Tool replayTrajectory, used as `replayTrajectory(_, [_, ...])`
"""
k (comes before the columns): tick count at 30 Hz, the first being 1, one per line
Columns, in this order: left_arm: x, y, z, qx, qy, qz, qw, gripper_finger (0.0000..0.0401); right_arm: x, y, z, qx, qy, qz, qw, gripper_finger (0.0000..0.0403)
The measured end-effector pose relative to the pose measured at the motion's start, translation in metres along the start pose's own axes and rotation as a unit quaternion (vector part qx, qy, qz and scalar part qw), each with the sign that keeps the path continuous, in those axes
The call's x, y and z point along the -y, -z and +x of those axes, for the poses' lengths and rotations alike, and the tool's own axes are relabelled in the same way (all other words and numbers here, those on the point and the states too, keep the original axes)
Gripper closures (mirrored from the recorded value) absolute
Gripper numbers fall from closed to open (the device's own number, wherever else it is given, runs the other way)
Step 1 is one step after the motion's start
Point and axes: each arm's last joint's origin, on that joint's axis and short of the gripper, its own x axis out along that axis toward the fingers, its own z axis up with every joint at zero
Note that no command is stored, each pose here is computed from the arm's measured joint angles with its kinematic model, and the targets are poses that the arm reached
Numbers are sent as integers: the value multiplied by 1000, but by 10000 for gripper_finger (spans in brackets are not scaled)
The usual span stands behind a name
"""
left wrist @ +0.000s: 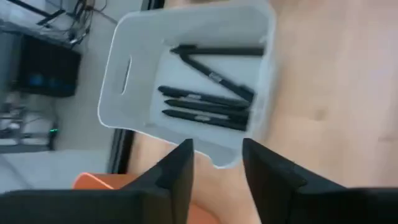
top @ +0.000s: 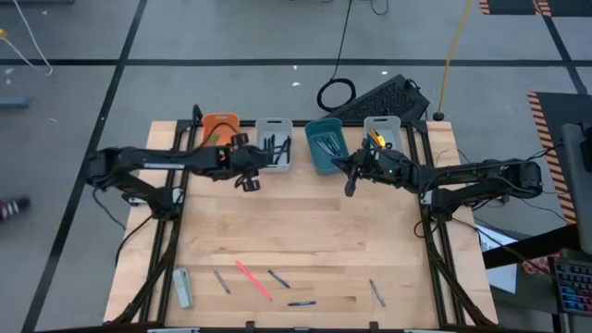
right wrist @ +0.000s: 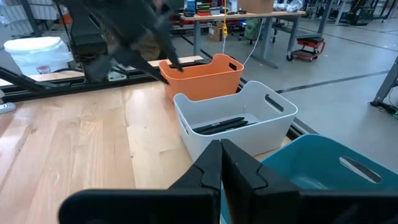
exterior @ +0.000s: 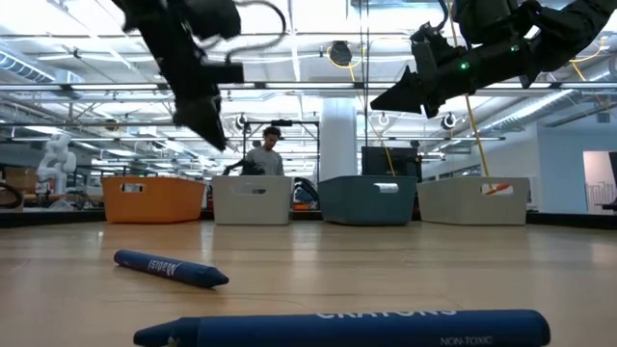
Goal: Sort crayons/erasers/pens/pencils in bins
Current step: Put the gray crayon into the blue bin
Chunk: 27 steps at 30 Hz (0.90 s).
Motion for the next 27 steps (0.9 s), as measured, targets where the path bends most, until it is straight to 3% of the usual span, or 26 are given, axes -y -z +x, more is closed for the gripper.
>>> replayTrajectory(6, [10, 0, -41, 67, 59, -57, 994, 330, -1, 0, 0, 0, -8, -8, 1000, 403])
replayTrajectory(11, [42, 12, -45, 129, 108, -82, 982, 391, -6, 0, -1, 0, -29, -12, 1000, 403])
replayTrajectory(18, [87, 35, -28, 261, 161, -150, 940, 396, -27, -12, 0, -41, 1, -43, 998, 403])
replayTrajectory(23, [95, 51, -21, 337, 181, -198, 902, 393, -53, -18, -6, -75, -4, -36, 997, 403])
replayTrajectory(27, [94, 64, -16, 371, 180, -213, 886, 398, -71, -19, -16, -120, 16, -4, 993, 403])
